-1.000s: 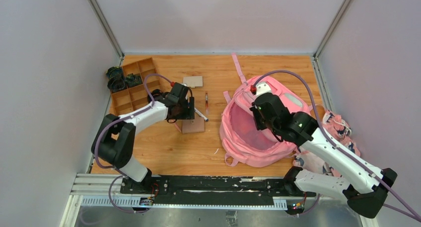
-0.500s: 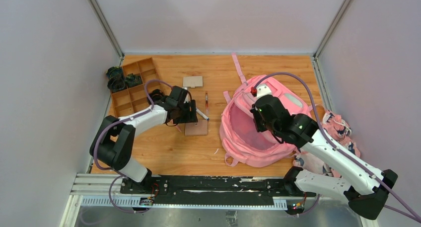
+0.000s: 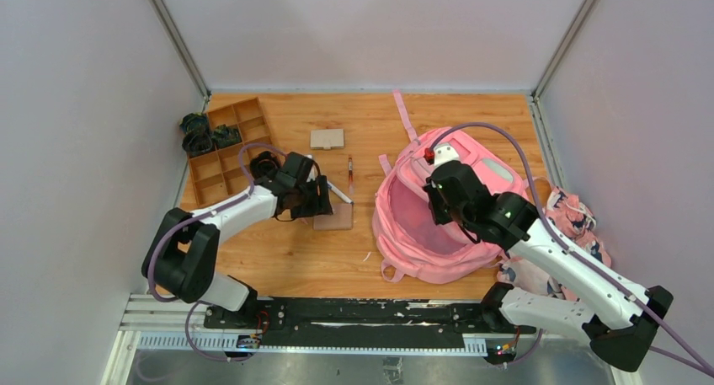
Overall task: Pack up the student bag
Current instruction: Adjust the personal item at the center of the board.
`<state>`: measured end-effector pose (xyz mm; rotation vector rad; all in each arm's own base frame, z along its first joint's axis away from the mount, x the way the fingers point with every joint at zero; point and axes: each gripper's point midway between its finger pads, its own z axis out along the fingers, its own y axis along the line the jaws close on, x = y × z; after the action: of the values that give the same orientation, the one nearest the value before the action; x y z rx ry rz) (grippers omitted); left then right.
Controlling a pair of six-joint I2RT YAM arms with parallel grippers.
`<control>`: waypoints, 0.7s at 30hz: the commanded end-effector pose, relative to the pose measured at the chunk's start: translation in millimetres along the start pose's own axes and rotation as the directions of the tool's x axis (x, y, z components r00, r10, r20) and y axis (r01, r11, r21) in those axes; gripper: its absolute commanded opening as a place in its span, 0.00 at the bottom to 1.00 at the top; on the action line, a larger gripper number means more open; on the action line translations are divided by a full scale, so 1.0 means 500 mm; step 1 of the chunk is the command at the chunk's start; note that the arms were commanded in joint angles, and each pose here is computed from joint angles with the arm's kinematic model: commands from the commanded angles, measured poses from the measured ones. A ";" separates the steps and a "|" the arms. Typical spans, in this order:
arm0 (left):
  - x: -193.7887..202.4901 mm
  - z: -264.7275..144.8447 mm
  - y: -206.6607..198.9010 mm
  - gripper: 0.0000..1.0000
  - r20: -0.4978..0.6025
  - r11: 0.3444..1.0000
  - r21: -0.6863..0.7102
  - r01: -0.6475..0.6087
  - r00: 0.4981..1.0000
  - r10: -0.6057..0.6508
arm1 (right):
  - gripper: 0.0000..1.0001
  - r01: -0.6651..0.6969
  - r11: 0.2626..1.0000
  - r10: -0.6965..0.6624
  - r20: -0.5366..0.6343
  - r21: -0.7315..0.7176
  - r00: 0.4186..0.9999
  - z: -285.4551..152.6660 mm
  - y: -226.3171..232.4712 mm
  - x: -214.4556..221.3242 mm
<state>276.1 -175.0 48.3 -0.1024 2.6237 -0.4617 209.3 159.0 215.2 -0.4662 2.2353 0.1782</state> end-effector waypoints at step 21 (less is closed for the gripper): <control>-0.067 -0.097 -0.051 0.73 0.111 0.909 0.000 -0.416 0.904 0.414 | 0.08 -0.065 0.996 0.070 -0.087 0.066 0.994 0.004 -0.014 0.045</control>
<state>235.5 -192.5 109.8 0.2274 2.5178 -0.5696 204.8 156.5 203.3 -0.4006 2.3049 0.1659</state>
